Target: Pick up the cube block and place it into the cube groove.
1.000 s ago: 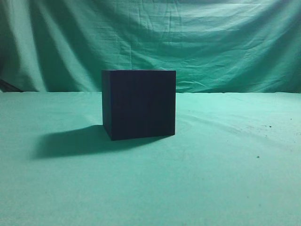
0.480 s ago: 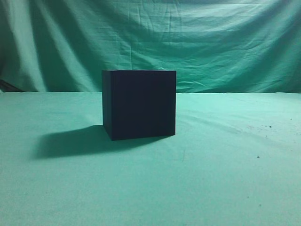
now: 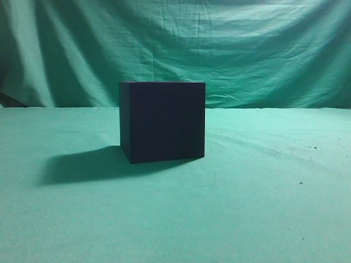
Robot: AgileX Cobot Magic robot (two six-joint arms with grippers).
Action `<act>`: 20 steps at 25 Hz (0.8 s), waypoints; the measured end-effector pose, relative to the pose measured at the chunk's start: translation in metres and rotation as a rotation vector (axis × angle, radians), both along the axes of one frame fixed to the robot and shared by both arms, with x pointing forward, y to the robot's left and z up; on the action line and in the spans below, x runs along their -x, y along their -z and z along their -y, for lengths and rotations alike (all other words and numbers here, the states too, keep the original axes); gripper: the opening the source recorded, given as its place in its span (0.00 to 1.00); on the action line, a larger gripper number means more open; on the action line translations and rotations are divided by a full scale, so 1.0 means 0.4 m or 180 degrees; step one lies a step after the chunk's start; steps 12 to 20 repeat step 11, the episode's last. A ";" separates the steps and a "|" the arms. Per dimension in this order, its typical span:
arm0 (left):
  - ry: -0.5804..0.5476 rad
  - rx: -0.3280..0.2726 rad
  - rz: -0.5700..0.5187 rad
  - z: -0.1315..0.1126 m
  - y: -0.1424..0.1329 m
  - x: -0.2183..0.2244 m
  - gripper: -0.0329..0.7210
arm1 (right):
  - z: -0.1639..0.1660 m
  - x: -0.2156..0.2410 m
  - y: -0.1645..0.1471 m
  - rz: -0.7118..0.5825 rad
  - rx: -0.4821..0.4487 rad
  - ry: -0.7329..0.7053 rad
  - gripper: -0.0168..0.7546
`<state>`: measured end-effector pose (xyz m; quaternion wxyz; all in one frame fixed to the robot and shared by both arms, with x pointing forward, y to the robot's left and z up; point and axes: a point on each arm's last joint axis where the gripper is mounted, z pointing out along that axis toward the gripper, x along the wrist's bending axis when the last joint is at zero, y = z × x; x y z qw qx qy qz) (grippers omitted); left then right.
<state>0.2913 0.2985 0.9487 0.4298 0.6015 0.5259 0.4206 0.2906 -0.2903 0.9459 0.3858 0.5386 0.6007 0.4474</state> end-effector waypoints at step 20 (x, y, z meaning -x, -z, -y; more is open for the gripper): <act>0.0000 0.0000 0.0000 0.000 0.000 0.000 0.04 | 0.000 0.001 0.003 -0.0030 0.0003 -0.0003 0.09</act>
